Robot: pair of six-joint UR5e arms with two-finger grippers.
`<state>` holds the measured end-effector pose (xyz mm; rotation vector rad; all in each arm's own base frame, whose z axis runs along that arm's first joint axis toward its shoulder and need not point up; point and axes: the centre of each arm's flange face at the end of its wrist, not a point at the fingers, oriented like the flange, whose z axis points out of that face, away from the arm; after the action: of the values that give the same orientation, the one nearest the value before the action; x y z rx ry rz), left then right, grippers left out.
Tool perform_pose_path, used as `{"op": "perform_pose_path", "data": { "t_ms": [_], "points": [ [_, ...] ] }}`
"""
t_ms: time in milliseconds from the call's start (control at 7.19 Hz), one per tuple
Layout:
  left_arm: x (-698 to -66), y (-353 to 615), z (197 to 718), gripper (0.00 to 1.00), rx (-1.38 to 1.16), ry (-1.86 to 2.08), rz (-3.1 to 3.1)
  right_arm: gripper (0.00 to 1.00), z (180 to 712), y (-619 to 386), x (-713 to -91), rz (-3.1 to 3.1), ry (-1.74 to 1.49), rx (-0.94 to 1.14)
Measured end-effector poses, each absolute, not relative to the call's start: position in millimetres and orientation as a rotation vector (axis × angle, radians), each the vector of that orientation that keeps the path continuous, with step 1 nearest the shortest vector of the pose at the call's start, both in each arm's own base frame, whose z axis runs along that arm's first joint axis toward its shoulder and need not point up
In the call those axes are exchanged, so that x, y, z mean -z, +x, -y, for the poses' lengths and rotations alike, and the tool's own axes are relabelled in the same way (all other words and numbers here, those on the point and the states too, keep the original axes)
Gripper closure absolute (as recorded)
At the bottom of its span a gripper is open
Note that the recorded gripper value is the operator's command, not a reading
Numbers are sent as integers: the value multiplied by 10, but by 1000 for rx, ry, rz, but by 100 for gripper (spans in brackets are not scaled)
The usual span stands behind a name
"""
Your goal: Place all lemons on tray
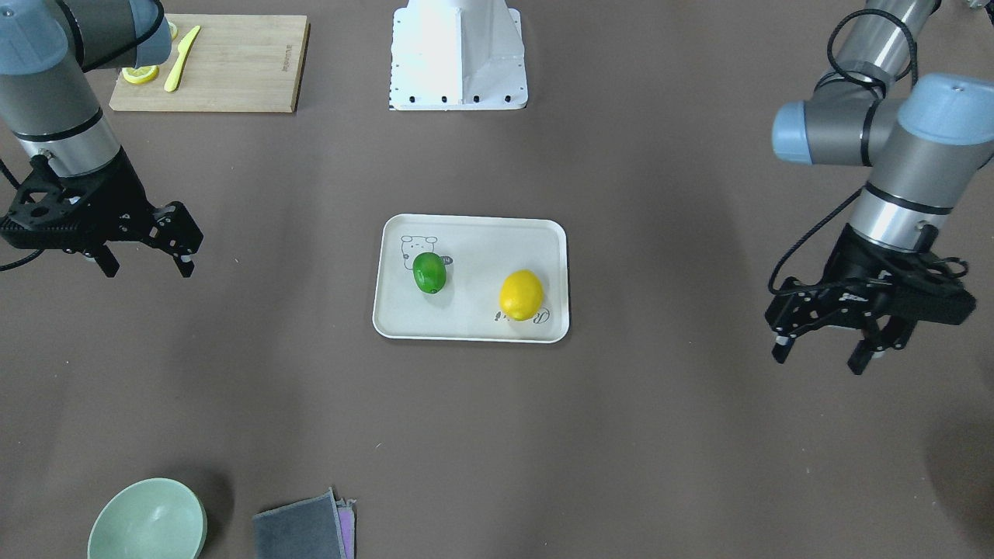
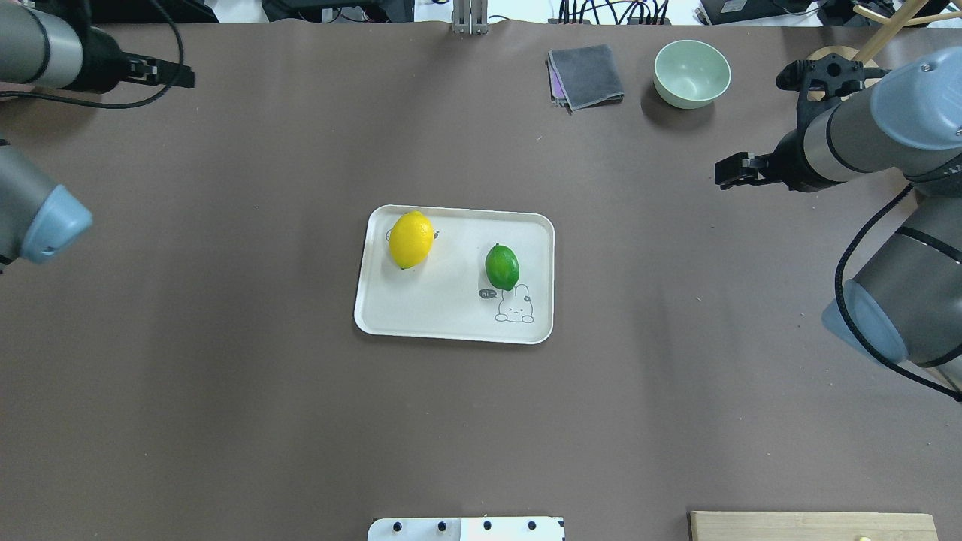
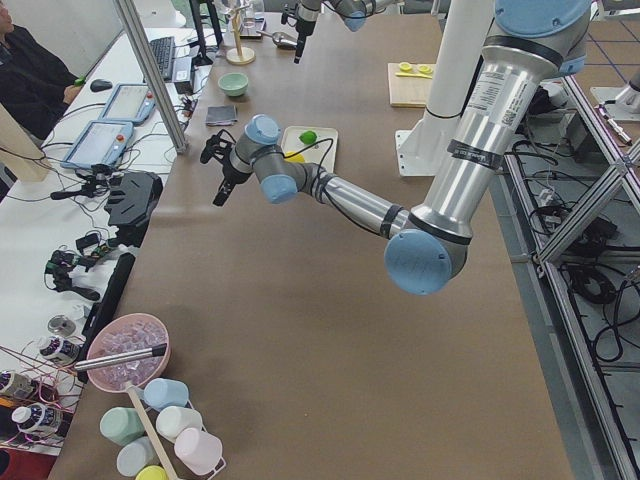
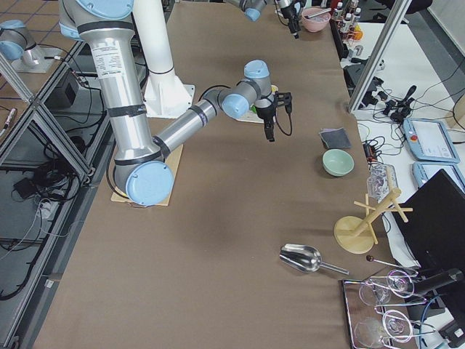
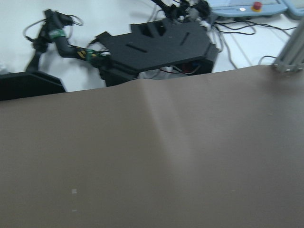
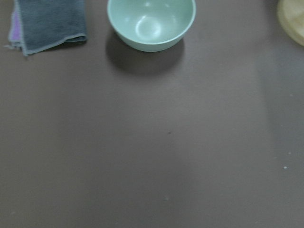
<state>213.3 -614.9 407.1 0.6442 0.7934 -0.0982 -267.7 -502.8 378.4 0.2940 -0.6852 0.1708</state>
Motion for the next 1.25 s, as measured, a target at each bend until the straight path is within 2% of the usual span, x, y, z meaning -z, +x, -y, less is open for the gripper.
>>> {"op": "perform_pose_path", "data": {
  "t_ms": [278,557,835,1252],
  "points": [
    [-4922,1528,6056,2,182,594,-669,0,5271,-2468,-4214,573,305,-142],
    [-5746,767,5818,2,85,525,-543,0,5406,-1545,-4722,572,264,65],
    [-6214,-30,5650,2,-40,428,-484,0,5089,-548,-5387,635,209,162],
    [-6340,-734,5352,2,-12,307,-704,0,4412,316,-6118,743,156,183]
  ]
}}
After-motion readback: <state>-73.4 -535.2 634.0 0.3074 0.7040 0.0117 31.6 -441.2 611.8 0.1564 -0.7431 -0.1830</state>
